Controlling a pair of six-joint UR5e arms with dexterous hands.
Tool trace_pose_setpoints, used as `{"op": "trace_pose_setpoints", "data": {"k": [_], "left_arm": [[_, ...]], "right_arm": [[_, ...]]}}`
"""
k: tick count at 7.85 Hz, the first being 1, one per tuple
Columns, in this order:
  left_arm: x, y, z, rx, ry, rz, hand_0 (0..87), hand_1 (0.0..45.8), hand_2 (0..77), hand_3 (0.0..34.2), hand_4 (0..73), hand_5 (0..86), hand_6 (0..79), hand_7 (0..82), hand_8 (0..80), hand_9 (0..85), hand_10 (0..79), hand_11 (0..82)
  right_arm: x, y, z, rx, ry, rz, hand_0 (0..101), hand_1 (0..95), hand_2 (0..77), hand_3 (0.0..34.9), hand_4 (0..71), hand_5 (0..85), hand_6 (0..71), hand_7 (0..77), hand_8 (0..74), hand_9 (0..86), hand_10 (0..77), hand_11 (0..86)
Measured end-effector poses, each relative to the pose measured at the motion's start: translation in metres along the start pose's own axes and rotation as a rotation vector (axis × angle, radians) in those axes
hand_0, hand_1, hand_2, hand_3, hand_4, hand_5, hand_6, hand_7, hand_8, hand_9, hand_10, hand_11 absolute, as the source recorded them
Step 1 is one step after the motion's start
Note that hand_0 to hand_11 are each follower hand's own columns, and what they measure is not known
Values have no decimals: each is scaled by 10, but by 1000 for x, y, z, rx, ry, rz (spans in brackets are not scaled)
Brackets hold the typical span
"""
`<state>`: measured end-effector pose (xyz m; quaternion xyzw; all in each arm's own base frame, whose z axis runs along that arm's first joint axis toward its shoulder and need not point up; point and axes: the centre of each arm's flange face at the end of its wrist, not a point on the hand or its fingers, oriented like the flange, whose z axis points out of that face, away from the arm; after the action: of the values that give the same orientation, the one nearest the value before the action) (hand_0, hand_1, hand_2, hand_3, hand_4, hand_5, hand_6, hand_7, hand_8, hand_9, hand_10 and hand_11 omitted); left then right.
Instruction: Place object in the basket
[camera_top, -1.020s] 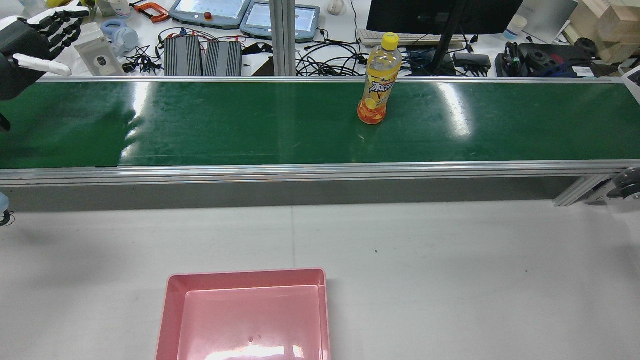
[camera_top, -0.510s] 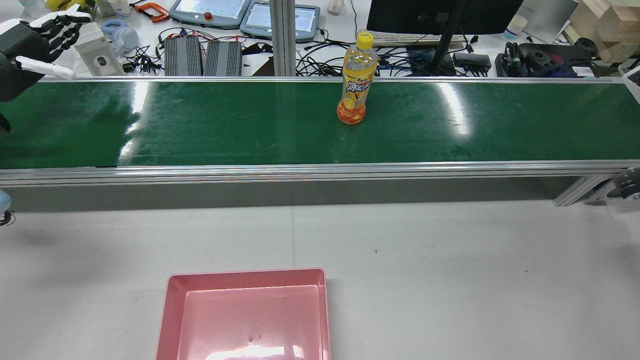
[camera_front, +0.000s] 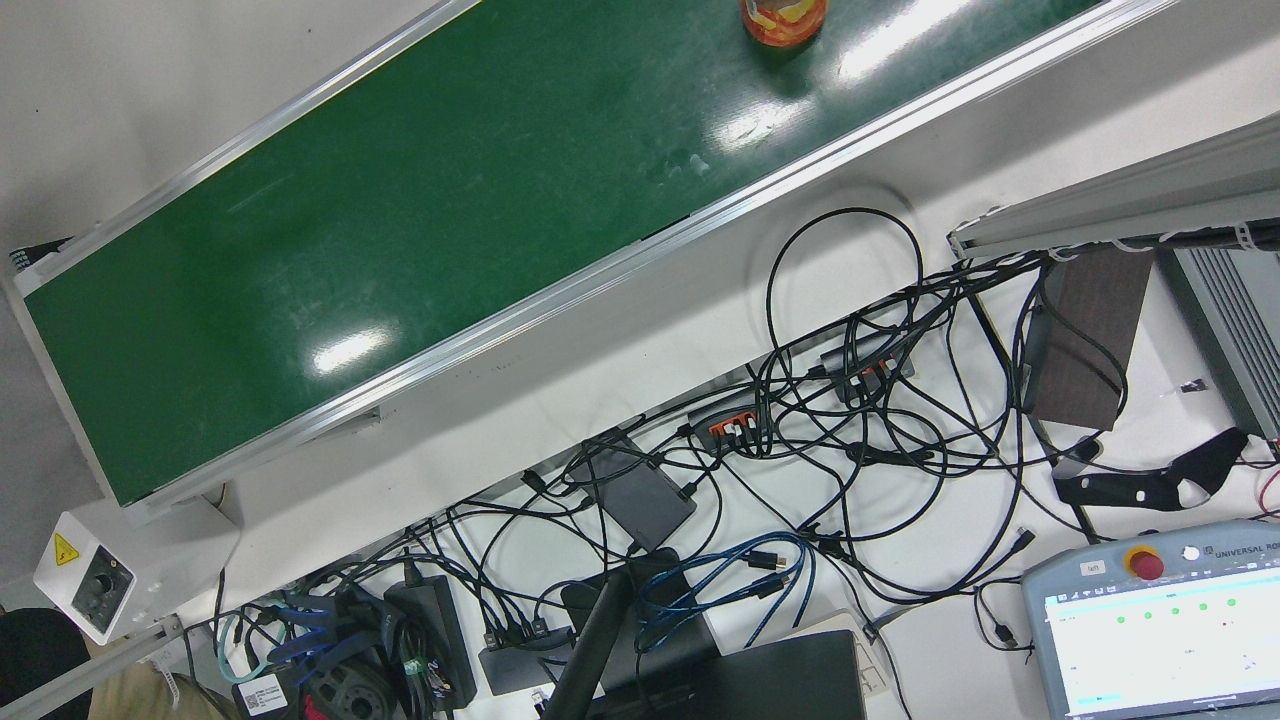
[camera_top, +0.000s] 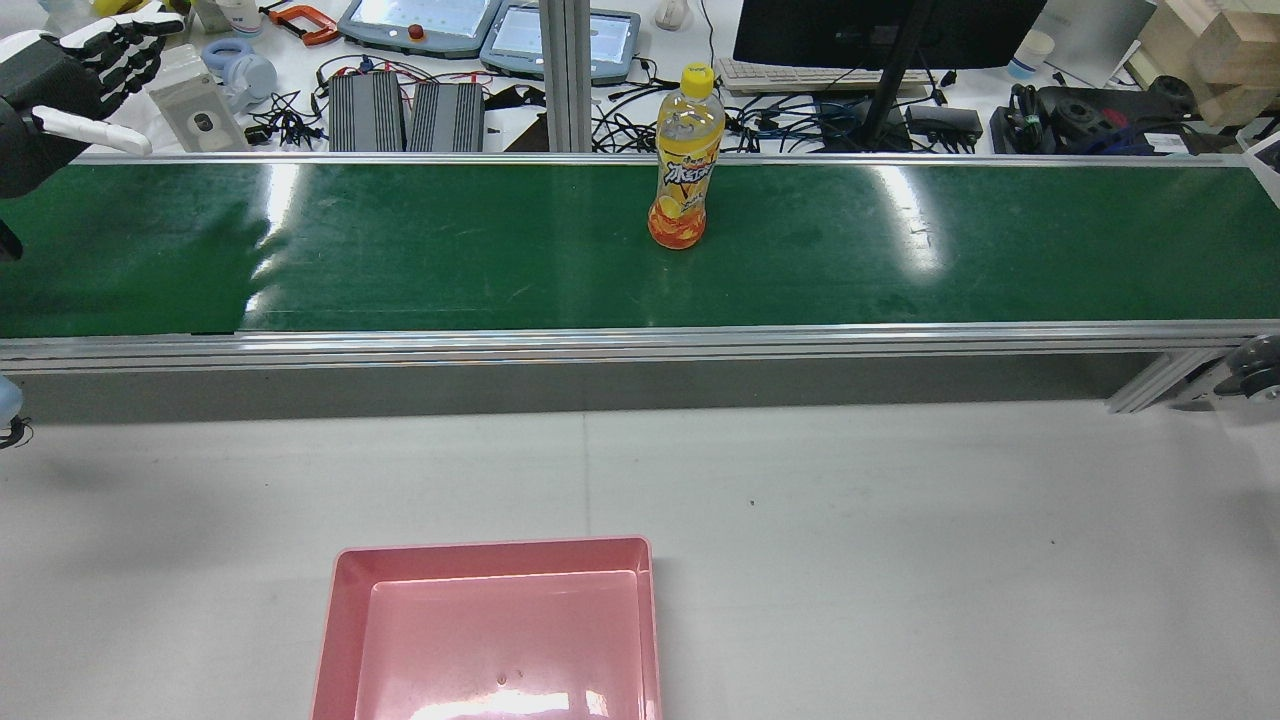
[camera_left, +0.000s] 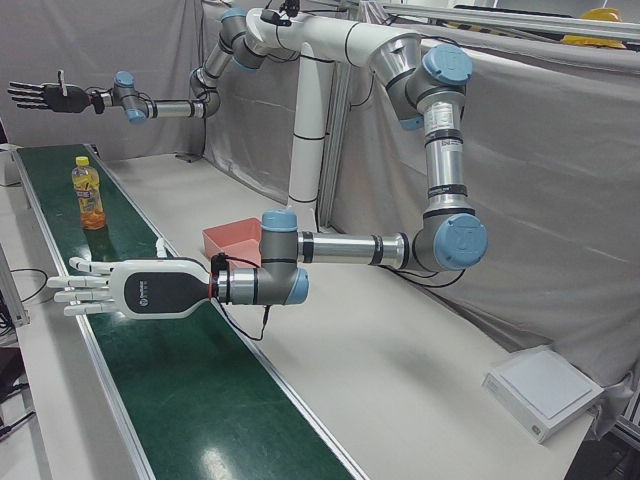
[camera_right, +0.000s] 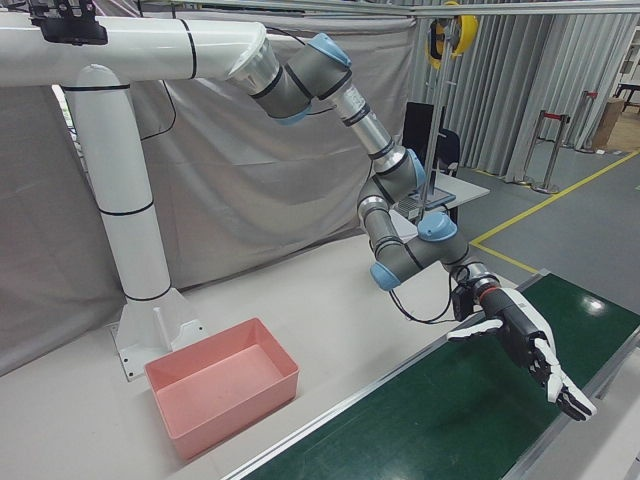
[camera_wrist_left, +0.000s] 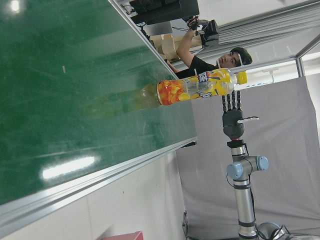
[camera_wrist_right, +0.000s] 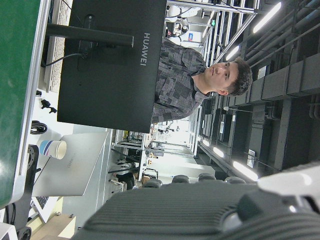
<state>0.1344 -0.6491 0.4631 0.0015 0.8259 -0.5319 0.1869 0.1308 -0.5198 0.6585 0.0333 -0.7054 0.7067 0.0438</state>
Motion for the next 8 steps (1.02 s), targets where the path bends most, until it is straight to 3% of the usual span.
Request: {"op": "trace_pose_setpoints", "data": {"k": [5,7,8], "left_arm": [[-29,34,32,-44,-37,2,560,185,5,0,114,262,0,38,27,11,0,16],[-45,32,36,-31,-62,3,558,185,5,0,93,262,0,33,27,11,0,16],[-49,28,36,-23,-69,4,554,164,5,0,93,245,0,33,27,11,0,16]], "right_arm": [[0,0,0,0,0,0,1,0,5,3,0,0,0,5,0,0,0,0],[0,0,0,0,0,0,1,0,5,2,0,0,0,5,0,0,0,0],[0,0,0,0,0,0,1,0,5,2,0,0,0,5,0,0,0,0]]}}
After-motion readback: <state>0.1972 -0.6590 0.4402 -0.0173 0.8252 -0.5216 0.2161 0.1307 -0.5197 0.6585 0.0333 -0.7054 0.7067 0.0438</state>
